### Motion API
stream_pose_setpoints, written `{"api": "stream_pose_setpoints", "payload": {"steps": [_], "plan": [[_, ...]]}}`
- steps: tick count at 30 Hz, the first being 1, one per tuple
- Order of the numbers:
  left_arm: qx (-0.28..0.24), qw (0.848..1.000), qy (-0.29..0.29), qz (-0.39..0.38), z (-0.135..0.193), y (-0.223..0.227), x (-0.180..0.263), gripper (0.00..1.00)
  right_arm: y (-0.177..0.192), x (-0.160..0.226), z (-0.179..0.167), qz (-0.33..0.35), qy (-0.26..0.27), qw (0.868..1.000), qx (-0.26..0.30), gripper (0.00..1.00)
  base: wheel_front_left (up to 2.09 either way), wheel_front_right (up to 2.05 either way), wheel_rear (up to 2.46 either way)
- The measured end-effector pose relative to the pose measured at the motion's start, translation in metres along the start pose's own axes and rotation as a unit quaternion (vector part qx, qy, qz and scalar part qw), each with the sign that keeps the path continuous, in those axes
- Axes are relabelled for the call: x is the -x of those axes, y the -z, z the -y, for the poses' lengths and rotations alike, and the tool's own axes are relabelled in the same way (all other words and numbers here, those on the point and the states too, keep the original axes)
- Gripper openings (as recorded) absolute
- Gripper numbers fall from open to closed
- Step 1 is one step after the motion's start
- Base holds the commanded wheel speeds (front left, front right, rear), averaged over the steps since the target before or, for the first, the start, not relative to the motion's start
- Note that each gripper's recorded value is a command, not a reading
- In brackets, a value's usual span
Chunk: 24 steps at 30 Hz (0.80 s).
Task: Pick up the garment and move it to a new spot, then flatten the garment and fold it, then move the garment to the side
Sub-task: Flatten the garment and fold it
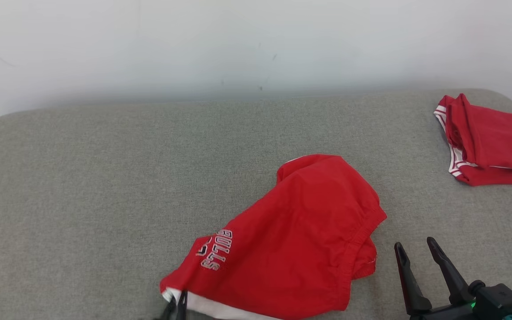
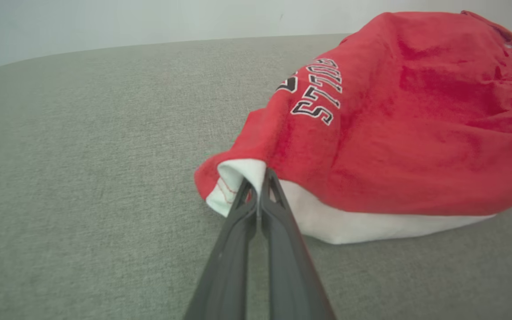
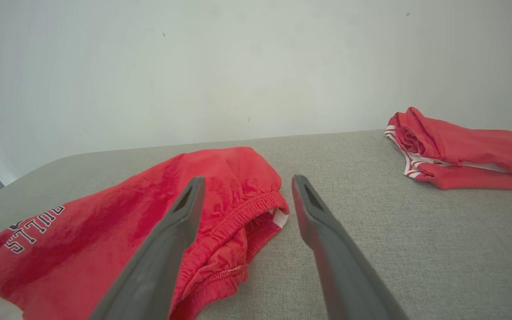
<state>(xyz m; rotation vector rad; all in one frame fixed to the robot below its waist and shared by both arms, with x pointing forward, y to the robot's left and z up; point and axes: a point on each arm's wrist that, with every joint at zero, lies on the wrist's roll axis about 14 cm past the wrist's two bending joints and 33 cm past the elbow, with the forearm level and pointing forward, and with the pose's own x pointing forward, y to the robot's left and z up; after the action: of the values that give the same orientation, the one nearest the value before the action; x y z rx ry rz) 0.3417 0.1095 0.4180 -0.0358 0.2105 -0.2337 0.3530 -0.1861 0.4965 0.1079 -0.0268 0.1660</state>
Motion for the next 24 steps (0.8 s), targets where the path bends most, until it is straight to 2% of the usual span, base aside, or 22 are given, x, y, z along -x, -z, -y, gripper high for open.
{"api": "stream_pose_setpoints", "payload": {"steps": [7, 16, 20, 24], "plan": [[0.003, 0.995, -0.043, 0.095, -0.020, -0.061, -0.007, 1.00, 0.000, 0.004, 0.005, -0.001, 0.007, 1.000, 0.001, 1.00, 0.00, 0.00, 0.00], [-0.058, 0.972, -0.119, 0.195, -0.069, -0.127, 0.018, 1.00, 0.008, 0.008, 0.002, -0.012, 0.008, 1.000, -0.006, 1.00, 0.00, 0.00, 0.00], [-0.072, 0.965, -0.150, 0.201, -0.088, -0.132, 0.031, 1.00, 0.018, 0.009, 0.005, -0.030, 0.013, 0.999, -0.011, 1.00, 0.00, 0.00, 0.00], [-0.075, 0.965, -0.162, 0.190, -0.094, -0.123, 0.039, 1.00, 0.028, 0.008, 0.002, -0.048, 0.011, 0.999, -0.015, 1.00, 0.00, 0.00, 0.00]]}}
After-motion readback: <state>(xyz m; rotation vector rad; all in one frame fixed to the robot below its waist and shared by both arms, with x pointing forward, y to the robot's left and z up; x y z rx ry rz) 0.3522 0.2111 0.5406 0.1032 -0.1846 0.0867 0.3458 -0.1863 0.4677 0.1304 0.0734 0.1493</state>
